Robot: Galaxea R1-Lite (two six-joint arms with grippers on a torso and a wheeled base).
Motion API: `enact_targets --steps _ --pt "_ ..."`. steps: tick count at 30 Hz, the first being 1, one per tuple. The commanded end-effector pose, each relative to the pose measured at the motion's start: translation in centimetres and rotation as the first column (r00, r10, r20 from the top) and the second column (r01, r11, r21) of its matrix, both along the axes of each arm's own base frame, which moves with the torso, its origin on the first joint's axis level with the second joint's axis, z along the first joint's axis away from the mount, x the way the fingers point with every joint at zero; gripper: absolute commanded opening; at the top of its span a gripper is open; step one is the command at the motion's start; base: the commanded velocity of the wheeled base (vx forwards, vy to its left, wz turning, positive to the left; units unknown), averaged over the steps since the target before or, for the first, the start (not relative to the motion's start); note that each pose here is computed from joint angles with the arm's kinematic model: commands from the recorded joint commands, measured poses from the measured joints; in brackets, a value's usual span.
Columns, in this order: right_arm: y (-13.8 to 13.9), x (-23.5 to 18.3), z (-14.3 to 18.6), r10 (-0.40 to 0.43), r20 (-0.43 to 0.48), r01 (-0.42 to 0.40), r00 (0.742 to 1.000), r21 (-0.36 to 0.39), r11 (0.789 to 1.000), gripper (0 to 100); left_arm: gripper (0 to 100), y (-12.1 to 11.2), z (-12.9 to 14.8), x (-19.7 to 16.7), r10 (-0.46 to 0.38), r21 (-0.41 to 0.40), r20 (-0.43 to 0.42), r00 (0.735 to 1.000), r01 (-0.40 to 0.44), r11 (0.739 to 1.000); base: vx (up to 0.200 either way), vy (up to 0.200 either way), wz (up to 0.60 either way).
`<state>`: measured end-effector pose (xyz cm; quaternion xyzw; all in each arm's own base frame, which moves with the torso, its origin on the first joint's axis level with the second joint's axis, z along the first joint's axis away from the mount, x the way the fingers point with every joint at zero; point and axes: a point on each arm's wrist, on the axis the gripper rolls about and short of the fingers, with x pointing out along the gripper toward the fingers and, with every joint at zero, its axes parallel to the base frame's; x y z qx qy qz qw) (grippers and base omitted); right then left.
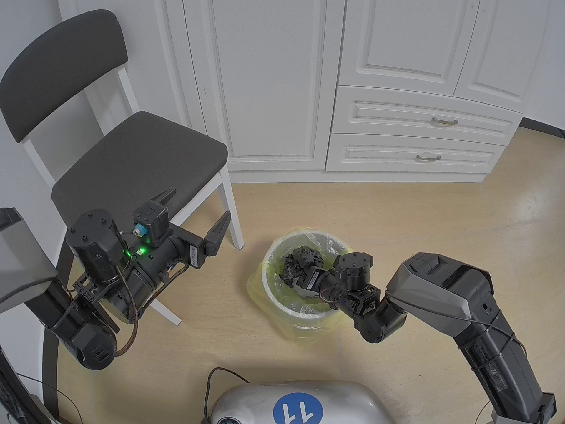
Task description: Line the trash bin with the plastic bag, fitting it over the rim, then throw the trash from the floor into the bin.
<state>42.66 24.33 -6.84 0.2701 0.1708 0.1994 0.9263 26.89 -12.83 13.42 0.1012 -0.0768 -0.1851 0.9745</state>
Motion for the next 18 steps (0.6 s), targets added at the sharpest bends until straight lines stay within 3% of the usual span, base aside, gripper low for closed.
enact_targets --steps 1,18 --pt "0.0 -0.04 -0.15 0.0 -0.006 0.0 1.0 -0.002 1.0 0 100 -0.02 -0.16 0.06 0.001 0.003 -0.005 1.0 -0.001 1.0 0.0 0.0 0.0" --pt "0.0 -0.18 -0.22 -0.001 -0.004 0.001 1.0 -0.014 1.0 0 100 -0.47 -0.08 -0.15 -0.016 0.003 -0.001 1.0 0.016 1.0 0.0 0.0 0.0"
